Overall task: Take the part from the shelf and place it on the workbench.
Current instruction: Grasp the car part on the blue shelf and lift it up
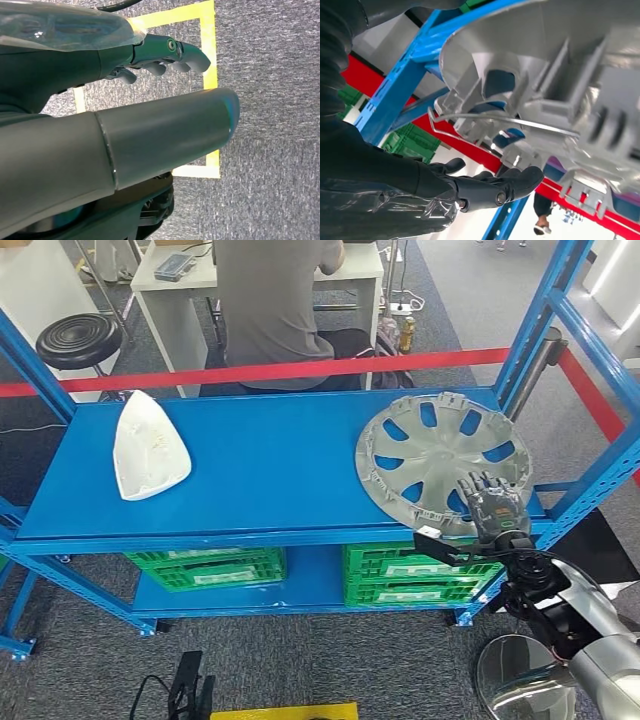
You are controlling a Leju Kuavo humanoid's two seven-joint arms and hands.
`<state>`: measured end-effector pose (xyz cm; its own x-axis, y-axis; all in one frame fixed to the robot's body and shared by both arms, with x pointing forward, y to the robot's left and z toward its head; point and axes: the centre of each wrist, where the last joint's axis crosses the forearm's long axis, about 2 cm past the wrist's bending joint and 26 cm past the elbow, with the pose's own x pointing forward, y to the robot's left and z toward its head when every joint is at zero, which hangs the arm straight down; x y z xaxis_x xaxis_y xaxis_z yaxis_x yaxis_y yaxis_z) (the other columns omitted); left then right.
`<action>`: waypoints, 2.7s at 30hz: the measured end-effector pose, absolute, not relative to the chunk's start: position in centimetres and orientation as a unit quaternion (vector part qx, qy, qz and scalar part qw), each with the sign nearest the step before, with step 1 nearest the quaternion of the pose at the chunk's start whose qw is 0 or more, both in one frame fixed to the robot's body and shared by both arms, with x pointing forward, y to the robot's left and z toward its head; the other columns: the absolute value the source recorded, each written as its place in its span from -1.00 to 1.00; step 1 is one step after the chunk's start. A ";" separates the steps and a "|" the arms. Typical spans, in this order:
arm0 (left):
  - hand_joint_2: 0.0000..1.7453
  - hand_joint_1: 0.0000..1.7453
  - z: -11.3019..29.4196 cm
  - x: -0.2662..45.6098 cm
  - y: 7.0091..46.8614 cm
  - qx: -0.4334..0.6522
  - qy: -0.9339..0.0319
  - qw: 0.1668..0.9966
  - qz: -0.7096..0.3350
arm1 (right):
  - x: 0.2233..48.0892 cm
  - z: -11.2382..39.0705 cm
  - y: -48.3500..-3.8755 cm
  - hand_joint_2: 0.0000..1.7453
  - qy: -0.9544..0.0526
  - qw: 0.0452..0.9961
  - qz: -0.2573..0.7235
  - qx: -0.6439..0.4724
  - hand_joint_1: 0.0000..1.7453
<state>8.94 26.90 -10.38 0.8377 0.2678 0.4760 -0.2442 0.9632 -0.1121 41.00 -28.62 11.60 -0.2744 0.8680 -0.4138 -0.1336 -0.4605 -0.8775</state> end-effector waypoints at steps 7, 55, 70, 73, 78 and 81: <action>-1.00 -1.00 -10.4 9.0 26.9 -0.023 -0.252 0.958 0.133 | 40.9 11.3 -28.9 1.00 -0.372 0.364 0.703 -0.484 -1.00; -1.00 -1.00 -10.4 8.6 26.9 -0.022 -0.248 0.959 0.136 | 40.8 11.1 -28.2 1.00 -0.394 0.371 0.693 -0.476 1.00; -1.00 -1.00 -10.4 8.7 26.9 -0.014 -0.276 0.952 0.130 | 42.4 17.2 -24.3 1.00 -0.542 0.382 0.566 -0.490 1.00; -1.00 -1.00 -10.4 8.8 26.9 -0.015 -0.277 0.952 0.129 | 42.8 19.3 -23.9 1.00 -0.569 0.380 0.539 -0.490 1.00; -1.00 -1.00 -10.4 8.8 26.9 -0.015 -0.277 0.952 0.128 | 42.9 20.7 -23.7 1.00 -0.592 0.378 0.517 -0.488 1.00; -1.00 -1.00 -10.4 8.8 26.9 -0.015 -0.277 0.952 0.127 | 42.9 20.9 -23.6 1.00 -0.595 0.378 0.514 -0.488 1.00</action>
